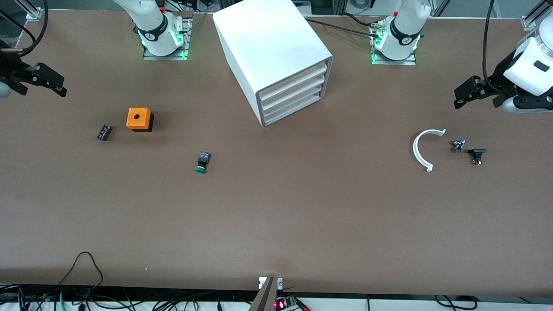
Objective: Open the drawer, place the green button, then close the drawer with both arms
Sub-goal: 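Reach the right gripper toward the green button while the left gripper approaches the cabinet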
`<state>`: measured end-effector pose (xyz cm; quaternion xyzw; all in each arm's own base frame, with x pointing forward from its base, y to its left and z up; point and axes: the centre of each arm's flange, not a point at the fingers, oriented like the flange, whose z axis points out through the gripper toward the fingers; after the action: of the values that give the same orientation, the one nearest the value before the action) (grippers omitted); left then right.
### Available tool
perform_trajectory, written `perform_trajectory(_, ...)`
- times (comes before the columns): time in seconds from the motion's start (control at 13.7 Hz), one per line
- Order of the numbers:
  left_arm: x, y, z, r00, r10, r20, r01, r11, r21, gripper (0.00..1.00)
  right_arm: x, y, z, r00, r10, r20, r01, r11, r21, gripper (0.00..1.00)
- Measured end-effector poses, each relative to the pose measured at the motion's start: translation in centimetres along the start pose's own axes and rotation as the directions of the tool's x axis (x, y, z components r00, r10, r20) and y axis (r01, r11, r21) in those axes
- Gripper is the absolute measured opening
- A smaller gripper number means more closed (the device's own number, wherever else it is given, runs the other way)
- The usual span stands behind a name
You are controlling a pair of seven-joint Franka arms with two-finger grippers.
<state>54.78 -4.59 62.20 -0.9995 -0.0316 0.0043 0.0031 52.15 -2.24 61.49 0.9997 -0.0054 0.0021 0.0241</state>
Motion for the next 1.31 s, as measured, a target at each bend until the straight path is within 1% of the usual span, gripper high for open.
perform_trajectory(0.44, 0.3, 0.0, 0.3, 1.0, 0.0, 0.007, 0.0, 1.0, 0.0, 1.0, 0.0, -0.3, -0.1, 1.0, -0.005, -0.003, 0.005, 1.0, 0.0, 1.0)
perform_trajectory(0.8, 0.2, 0.3, 0.7, 0.999, 0.009, 0.031, -0.009, 1.0, 0.003, 1.0, 0.1, -0.7, -0.3, 1.0, -0.014, -0.01, 0.014, 1.0, -0.001, 1.0)
perform_trajectory(1.02, 1.3, 1.8, 3.4, 0.996, 0.037, 0.078, -0.038, 0.999, 0.007, 1.0, 0.2, -1.0, -0.4, 1.0, -0.019, -0.015, 0.019, 1.0, -0.001, 1.0)
perform_trajectory(1.17, 1.9, 2.6, 5.0, 0.993, 0.048, 0.106, -0.049, 0.999, 0.009, 1.0, 0.5, -1.1, 0.3, 1.0, -0.02, -0.003, 0.02, 1.0, -0.003, 1.0)
perform_trajectory(1.31, 2.7, 2.8, 6.3, 0.991, 0.051, 0.126, -0.052, 0.999, 0.01, 1.0, 1.7, -1.5, 2.6, 0.999, -0.024, 0.041, 0.025, 1.0, -0.008, 1.0)
